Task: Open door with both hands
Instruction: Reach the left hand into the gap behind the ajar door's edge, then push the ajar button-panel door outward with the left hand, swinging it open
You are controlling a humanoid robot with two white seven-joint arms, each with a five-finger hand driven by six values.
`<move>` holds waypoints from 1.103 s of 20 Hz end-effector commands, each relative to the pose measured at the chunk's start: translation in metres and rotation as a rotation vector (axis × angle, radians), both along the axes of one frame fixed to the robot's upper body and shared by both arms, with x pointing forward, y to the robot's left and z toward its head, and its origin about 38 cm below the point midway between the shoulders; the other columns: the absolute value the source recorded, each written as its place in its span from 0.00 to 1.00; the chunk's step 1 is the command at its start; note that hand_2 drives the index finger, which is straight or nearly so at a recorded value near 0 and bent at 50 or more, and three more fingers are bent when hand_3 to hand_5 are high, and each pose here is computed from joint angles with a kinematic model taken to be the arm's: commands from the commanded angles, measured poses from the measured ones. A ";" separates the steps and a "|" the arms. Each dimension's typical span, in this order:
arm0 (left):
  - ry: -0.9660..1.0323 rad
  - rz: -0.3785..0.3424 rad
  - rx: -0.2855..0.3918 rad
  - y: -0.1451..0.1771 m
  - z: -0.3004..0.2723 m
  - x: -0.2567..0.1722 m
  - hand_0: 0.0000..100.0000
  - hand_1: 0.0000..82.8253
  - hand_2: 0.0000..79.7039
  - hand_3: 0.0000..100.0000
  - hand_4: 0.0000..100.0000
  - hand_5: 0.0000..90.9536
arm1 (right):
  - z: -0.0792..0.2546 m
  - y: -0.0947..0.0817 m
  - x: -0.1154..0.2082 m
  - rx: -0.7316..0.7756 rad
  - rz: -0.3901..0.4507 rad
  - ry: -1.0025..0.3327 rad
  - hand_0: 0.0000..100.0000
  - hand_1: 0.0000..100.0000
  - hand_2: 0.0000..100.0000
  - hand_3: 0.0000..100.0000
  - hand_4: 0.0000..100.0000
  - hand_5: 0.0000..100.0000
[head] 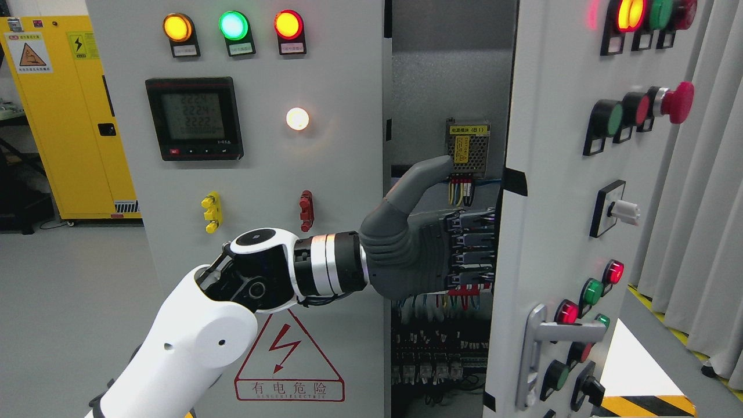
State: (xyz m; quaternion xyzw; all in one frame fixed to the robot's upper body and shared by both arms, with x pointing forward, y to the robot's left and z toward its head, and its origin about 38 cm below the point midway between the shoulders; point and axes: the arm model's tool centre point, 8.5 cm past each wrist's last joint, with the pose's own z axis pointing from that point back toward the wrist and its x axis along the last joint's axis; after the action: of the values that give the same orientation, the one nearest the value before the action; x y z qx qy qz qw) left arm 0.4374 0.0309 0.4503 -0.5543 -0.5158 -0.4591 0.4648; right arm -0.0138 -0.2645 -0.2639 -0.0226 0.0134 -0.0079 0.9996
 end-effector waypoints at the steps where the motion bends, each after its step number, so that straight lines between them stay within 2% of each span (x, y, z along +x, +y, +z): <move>1: 0.026 -0.092 -0.028 -0.048 0.001 -0.013 0.00 0.00 0.16 0.25 0.19 0.00 | -0.001 0.019 0.000 0.030 -0.002 -0.001 0.21 0.11 0.00 0.00 0.00 0.00; 13: 0.033 -0.161 -0.033 -0.119 0.007 -0.036 0.00 0.00 0.16 0.25 0.20 0.00 | -0.001 0.020 0.000 0.031 -0.002 -0.003 0.21 0.11 0.00 0.00 0.00 0.00; 17: 0.012 -0.174 -0.034 -0.128 0.014 -0.044 0.00 0.00 0.13 0.24 0.17 0.00 | -0.001 0.019 0.000 0.030 -0.002 -0.003 0.21 0.10 0.00 0.00 0.00 0.00; 22: -0.004 -0.153 -0.036 -0.128 0.022 -0.044 0.00 0.00 0.09 0.18 0.13 0.00 | -0.001 0.020 0.000 0.031 -0.002 -0.001 0.21 0.10 0.00 0.00 0.00 0.00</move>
State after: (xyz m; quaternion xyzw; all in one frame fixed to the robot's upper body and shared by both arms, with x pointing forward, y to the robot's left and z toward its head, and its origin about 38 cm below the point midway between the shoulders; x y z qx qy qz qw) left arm 0.4103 -0.0680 0.4610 -0.5801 -0.4882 -0.4842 0.4367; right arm -0.0135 -0.2644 -0.2639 -0.0226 0.0119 -0.0076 0.9996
